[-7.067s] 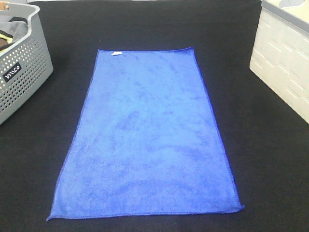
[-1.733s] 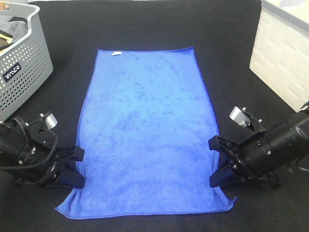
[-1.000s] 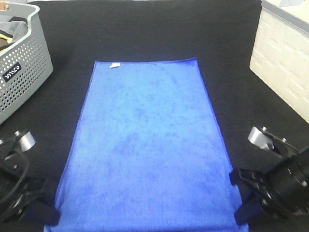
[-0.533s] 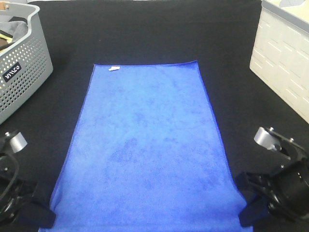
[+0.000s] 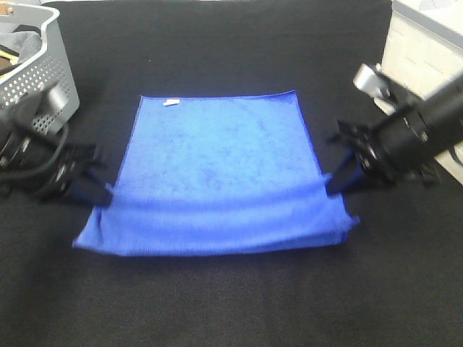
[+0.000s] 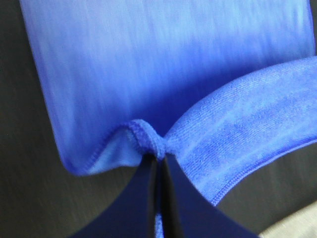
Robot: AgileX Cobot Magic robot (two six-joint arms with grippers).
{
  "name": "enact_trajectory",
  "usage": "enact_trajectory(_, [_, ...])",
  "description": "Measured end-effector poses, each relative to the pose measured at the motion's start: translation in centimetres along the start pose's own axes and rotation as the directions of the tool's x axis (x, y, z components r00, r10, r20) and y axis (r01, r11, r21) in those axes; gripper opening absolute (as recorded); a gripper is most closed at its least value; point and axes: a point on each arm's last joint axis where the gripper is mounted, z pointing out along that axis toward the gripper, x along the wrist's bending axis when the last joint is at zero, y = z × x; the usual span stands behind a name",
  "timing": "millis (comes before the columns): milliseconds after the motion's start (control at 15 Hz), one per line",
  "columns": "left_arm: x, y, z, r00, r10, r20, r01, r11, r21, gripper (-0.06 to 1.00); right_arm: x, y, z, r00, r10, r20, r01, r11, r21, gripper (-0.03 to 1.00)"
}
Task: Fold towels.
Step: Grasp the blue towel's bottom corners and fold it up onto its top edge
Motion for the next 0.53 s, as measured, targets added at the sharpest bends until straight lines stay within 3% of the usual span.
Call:
enact_trajectory(400, [-0.6, 9.2, 2.3, 0.998, 0.008, -0.06, -0.014, 0.995, -0.095, 0.01, 0.8, 10.2, 2.6, 0.999, -0.026, -0.02, 0.025, 0.998, -0.056, 0.0])
enact_trajectory(533, [-0.6, 10.6, 2.9, 0.998, 0.006, -0.063, -0.012, 0.994, -0.109, 0.01, 0.7, 11.6, 3.5, 0.999, -0.03, -0.019, 0.029, 0.998, -0.059, 0.0])
